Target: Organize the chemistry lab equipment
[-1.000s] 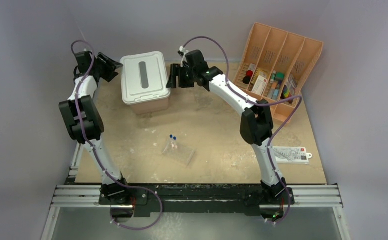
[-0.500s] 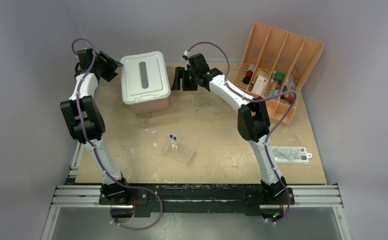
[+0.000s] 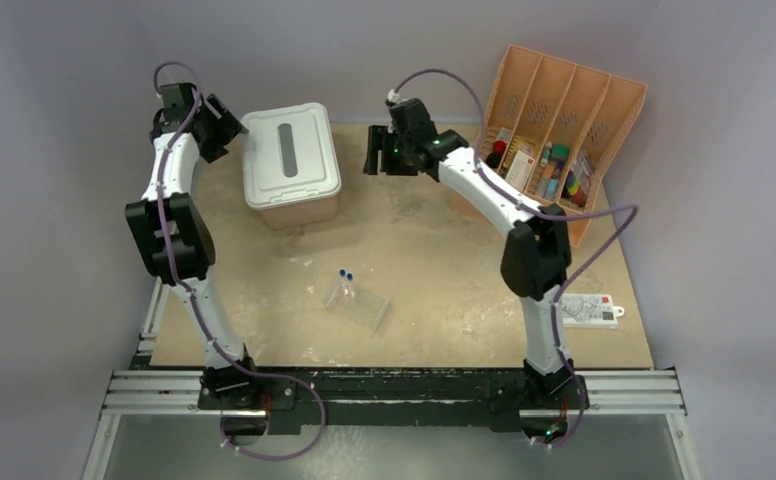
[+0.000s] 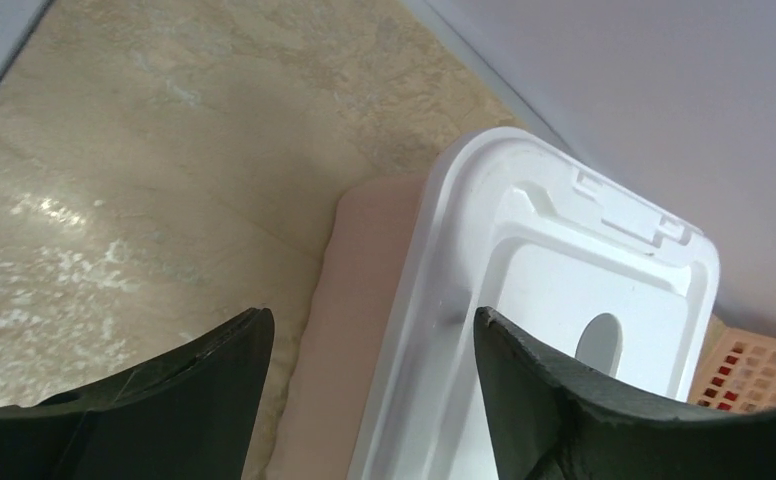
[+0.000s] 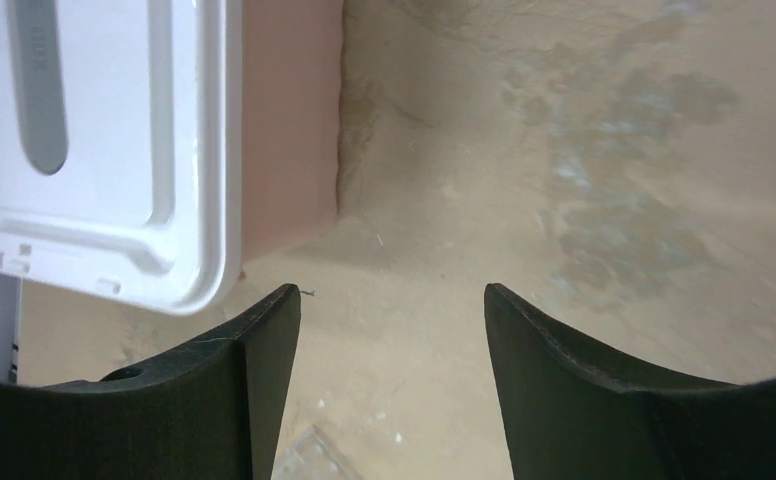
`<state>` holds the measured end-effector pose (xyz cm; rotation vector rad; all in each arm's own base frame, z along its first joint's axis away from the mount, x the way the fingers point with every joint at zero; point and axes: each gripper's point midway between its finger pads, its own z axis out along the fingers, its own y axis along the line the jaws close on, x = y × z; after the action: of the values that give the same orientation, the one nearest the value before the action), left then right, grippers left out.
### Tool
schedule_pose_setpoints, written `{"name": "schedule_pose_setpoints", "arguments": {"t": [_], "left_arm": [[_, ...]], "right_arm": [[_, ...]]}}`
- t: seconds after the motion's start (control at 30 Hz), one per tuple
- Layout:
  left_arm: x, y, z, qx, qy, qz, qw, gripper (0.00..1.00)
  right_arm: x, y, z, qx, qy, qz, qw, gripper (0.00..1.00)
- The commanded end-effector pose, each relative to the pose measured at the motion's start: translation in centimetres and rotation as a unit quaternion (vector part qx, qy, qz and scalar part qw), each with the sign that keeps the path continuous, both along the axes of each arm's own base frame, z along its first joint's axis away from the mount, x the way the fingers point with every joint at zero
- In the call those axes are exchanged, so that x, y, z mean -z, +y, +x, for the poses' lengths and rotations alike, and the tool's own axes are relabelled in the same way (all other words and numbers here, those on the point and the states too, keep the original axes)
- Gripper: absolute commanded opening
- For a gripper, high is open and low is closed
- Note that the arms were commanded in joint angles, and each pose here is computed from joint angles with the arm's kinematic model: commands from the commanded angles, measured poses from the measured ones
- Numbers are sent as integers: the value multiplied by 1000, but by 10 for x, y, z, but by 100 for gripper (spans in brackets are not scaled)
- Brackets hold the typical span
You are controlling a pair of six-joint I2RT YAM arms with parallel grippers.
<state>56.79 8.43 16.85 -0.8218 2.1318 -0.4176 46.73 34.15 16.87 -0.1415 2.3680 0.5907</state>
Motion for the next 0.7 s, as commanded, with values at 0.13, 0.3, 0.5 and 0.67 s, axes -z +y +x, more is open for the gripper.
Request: {"name": "schedule_pose_setpoints", "arguments": {"t": [0.13,0.3,0.5,0.67], "left_arm": [[-130,18,-52,-58,-76,103,990,74],[-160,14,-105,-87,-97,124,984,74],[-178,-18,-184,-85,-121,148,978,75],[-178,-30,-258,-133,-145,119,973,80]], "right_arm": [[-65,-90,-33,77,-85,-78,990,71],[-76,-143,-62,116,-130,-127,976,74],[-107,-194,-115,162,-172,-121,964,77],[-113,-238,-157,200,-193,-136,951,80]]}}
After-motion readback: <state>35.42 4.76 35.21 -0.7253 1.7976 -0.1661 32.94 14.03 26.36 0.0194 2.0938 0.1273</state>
